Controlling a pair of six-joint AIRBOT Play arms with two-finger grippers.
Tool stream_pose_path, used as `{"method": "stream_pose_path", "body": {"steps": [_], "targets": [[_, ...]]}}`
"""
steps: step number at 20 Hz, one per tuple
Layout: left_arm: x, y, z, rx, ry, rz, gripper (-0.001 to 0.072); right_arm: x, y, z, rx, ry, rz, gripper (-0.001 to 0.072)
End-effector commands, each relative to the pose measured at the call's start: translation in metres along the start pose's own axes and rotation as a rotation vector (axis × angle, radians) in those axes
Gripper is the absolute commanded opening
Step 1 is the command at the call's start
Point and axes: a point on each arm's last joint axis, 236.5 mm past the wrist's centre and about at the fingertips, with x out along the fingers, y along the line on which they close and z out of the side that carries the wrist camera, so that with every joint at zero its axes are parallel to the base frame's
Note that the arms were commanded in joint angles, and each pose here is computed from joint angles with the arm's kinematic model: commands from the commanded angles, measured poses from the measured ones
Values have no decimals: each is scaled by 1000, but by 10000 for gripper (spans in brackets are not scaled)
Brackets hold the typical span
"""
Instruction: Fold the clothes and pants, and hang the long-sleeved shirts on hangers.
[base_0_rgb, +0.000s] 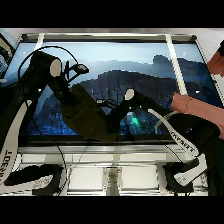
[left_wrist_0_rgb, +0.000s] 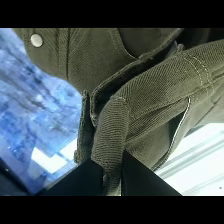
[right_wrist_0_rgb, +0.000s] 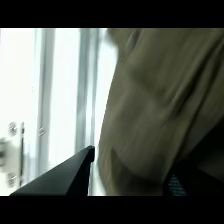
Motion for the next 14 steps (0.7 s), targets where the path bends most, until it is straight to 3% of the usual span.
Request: {"method": "stream_pose_path", "body": {"steps": [1, 4, 11, 12, 14], "targets": [[0, 8, 3, -2, -11, 33, 77, 16, 21, -23, 100, 28, 108, 417], [0, 8, 5, -2, -19, 36, 77, 21, 26, -9, 128, -57, 135, 368], [0, 9, 7, -5, -28, 39, 77, 33, 8, 18, 143, -139, 34, 363], [0, 9, 7, -5, -28, 40, 77, 36, 10, 19, 143, -135, 34, 289], [0, 9, 7, -5, -28, 40, 77, 41, 12, 20, 149, -127, 33, 231]]}}
